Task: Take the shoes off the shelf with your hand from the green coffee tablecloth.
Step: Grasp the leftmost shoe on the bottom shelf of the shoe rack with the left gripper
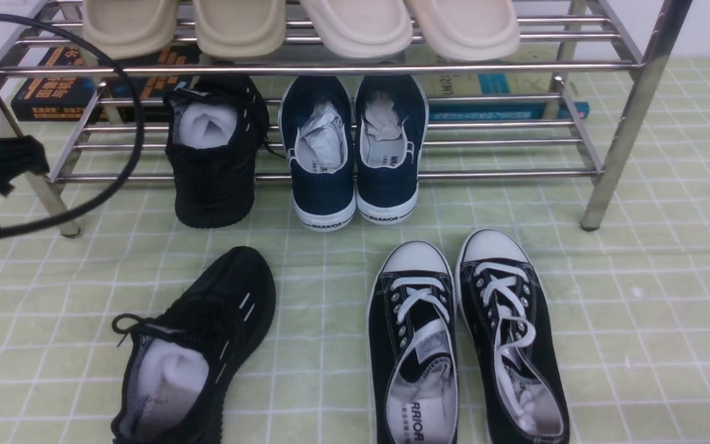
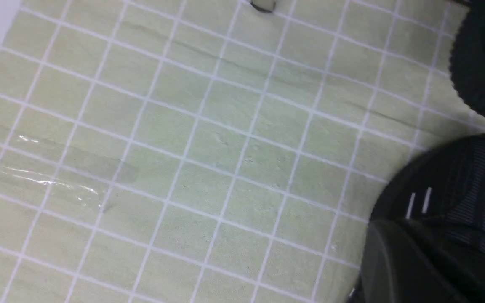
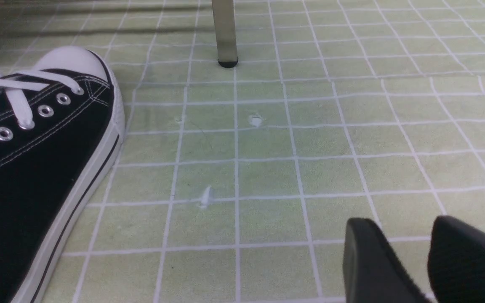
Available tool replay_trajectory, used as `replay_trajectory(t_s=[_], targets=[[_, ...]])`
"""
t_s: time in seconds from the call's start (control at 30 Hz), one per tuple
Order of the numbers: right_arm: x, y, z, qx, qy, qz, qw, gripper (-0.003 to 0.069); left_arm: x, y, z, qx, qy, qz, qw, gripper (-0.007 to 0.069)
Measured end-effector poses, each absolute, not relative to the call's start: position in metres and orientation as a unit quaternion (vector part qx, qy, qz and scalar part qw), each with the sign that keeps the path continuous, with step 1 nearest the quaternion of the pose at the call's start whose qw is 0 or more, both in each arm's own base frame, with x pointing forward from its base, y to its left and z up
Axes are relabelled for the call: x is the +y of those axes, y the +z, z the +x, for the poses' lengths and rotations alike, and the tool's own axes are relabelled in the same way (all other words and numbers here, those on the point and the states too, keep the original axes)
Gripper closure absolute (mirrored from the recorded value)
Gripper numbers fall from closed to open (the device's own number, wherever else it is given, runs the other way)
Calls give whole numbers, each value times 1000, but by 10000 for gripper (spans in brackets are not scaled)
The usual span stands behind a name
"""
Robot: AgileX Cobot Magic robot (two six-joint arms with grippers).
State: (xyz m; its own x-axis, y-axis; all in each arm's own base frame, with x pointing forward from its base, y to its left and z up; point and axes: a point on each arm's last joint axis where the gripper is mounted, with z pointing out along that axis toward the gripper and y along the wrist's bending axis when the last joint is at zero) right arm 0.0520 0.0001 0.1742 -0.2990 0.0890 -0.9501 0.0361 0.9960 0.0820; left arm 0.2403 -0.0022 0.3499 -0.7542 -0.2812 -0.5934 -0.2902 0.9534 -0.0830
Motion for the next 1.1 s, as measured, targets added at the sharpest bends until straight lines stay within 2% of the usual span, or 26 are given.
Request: replay_trajectory(t_s=[0.17,0.33,0.4,0.6,0.77,1.1], targets=[[0,174,52,806,22,39,591,421,-6,338,276,937,-7,-181,298,622],[0,174,52,806,22,39,591,421,-13,338,318,928,-45,-203,308,566],[0,174,52,806,22,39,591,421,-18,337,338,923,-69,-208,318,505],[0,174,52,806,22,39,591,421,-30,317,374,922,-117,-186,318,260],[0,174,52,806,22,38,591,421,-36,303,388,918,-151,-183,319,147],[0,174,52,806,22,38,591,421,-40,270,406,923,-161,-191,294,132]])
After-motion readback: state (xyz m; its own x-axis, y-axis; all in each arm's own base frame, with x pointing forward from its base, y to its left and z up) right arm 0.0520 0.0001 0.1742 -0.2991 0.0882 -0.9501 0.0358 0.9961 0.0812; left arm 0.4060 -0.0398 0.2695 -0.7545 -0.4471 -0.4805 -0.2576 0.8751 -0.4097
